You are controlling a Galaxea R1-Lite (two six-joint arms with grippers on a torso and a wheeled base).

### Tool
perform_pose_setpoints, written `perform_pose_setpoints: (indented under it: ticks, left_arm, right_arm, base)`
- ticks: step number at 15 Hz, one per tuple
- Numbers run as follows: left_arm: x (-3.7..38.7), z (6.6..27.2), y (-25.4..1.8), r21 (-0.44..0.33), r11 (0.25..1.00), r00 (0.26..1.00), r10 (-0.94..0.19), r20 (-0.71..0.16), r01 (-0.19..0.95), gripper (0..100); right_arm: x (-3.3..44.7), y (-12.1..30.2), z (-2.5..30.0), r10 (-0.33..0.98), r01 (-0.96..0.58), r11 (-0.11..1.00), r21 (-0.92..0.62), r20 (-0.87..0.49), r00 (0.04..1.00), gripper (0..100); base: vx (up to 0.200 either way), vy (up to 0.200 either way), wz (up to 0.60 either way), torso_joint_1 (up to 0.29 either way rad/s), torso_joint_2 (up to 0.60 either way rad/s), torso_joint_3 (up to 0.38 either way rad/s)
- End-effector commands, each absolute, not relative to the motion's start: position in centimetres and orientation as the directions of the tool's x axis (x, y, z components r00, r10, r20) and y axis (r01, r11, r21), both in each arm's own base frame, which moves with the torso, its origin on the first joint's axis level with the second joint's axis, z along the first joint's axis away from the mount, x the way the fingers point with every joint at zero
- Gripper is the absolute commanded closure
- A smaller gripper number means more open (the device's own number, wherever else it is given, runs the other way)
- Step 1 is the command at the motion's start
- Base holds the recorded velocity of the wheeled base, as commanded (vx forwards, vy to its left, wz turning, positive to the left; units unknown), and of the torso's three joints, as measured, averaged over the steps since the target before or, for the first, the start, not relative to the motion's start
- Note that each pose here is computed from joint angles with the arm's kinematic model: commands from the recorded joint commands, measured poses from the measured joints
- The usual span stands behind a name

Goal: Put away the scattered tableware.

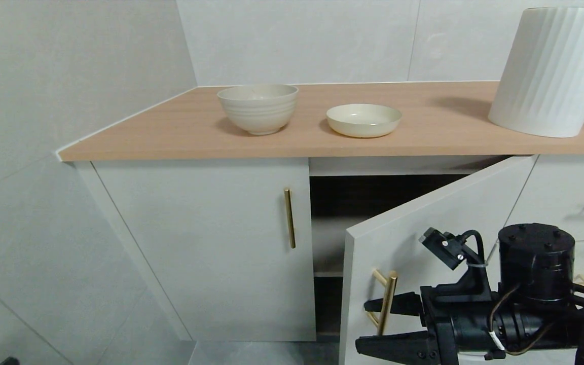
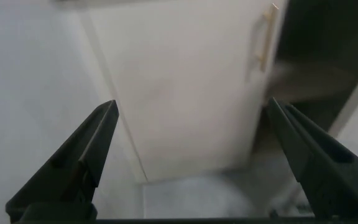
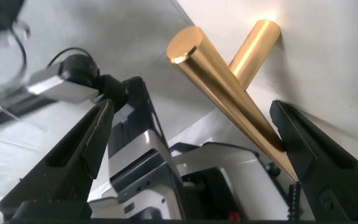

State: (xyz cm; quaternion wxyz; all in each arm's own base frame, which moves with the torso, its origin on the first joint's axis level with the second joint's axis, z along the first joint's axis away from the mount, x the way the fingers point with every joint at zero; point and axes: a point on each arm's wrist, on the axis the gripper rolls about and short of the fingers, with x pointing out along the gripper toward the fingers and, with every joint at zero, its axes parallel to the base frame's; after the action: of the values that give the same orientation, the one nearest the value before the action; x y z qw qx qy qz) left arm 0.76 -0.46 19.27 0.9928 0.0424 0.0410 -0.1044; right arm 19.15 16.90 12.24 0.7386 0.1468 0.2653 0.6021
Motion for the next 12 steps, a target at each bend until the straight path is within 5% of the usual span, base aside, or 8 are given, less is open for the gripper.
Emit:
perform_pose_setpoints:
  ticks: [1,5,7,8,12]
  left_arm:
    - [10.5,21.4,-1.0,0.027,0.927,0.878,-0.345,-0.332,0.375,0]
    - [16.1,20.1,-4.6,-0.059,0.845,0.779,-0.515,-0.357,0.531,0]
    - [17.7,19.5,-8.2,-0.160,0.765,0.696,-0.637,-0.330,0.624,0]
    - [18.0,19.1,-9.3,-0.188,0.740,0.669,-0.667,-0.329,0.646,100]
    - [21.9,15.8,-13.8,-0.212,0.676,0.611,-0.732,-0.302,0.706,100]
  right_arm:
    - [18.5,16.4,12.7,0.969,-0.817,0.230,0.528,-0.205,0.140,0]
    - [17.7,15.7,12.8,0.969,-0.818,0.229,0.528,-0.205,0.139,0]
    - [17.6,15.6,12.7,0.968,-0.816,0.232,0.529,-0.208,0.140,0]
    - [17.5,15.6,12.7,0.968,-0.816,0.232,0.529,-0.208,0.140,0]
    - [17.4,15.5,12.9,0.969,-0.820,0.230,0.524,-0.205,0.140,0]
  base:
    - [0.000,0.000,0.00,0.000,0.00,0.000]
    - [0.000,0.000,0.00,0.000,0.00,0.000]
    - [0.000,0.000,0.00,0.000,0.00,0.000]
    - [0.000,0.000,0.00,0.000,0.00,0.000]
    - [0.000,0.000,0.00,0.000,0.00,0.000]
